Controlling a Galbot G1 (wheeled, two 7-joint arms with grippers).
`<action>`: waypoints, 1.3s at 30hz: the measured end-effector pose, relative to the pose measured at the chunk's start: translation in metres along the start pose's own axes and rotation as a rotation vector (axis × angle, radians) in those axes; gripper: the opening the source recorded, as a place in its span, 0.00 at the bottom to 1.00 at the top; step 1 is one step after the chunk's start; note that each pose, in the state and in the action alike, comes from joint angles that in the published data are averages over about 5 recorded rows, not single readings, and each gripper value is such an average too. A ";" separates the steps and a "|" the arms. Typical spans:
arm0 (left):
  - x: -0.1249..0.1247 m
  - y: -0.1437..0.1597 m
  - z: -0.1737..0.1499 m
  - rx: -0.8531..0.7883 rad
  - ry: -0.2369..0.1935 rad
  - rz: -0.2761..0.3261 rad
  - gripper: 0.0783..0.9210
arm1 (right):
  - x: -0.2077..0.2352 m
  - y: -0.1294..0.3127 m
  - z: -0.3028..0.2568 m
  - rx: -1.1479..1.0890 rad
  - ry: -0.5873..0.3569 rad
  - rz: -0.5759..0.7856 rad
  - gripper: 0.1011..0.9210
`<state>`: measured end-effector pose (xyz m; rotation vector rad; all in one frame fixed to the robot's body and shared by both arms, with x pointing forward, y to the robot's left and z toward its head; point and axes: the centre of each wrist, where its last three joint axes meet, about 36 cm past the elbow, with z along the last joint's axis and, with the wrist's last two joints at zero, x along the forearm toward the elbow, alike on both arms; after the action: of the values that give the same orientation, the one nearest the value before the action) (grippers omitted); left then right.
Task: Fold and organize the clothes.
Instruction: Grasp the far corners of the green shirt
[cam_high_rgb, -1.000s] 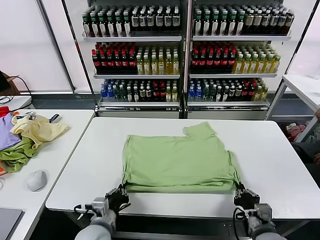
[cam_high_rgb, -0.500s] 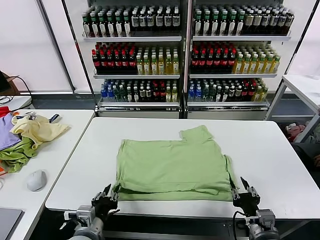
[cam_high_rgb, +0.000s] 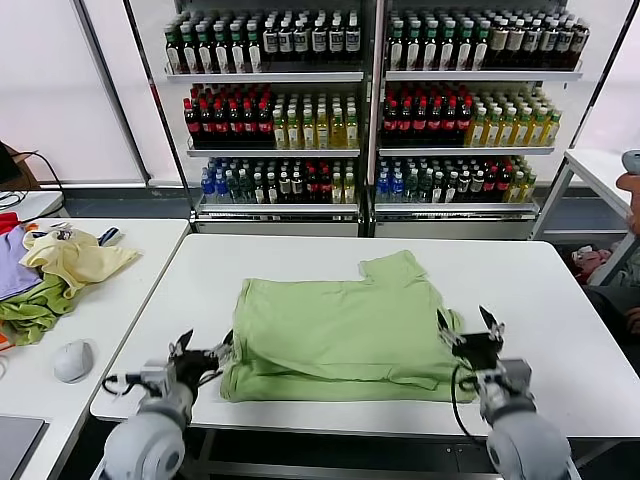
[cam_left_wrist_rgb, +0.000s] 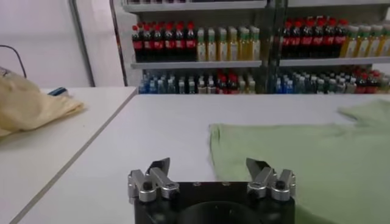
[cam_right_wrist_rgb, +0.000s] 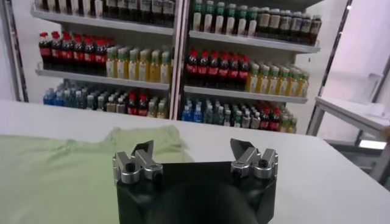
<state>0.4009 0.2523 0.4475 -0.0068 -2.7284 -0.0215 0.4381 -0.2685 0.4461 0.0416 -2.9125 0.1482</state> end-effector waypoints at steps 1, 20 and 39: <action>-0.008 -0.001 -0.003 0.002 -0.003 0.001 0.88 | -0.011 0.001 -0.002 -0.001 0.005 -0.001 0.88; -0.154 -0.028 -0.039 -0.004 0.040 -0.023 0.88 | -0.187 0.011 -0.036 0.035 0.144 0.030 0.88; -0.205 -0.041 -0.029 -0.030 0.133 -0.051 0.64 | -0.241 0.020 -0.021 0.016 0.322 0.008 0.64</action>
<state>0.5998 0.2102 0.3910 0.0540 -2.5945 -0.0752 0.6768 -0.2427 0.4105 0.0072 -2.5902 0.1634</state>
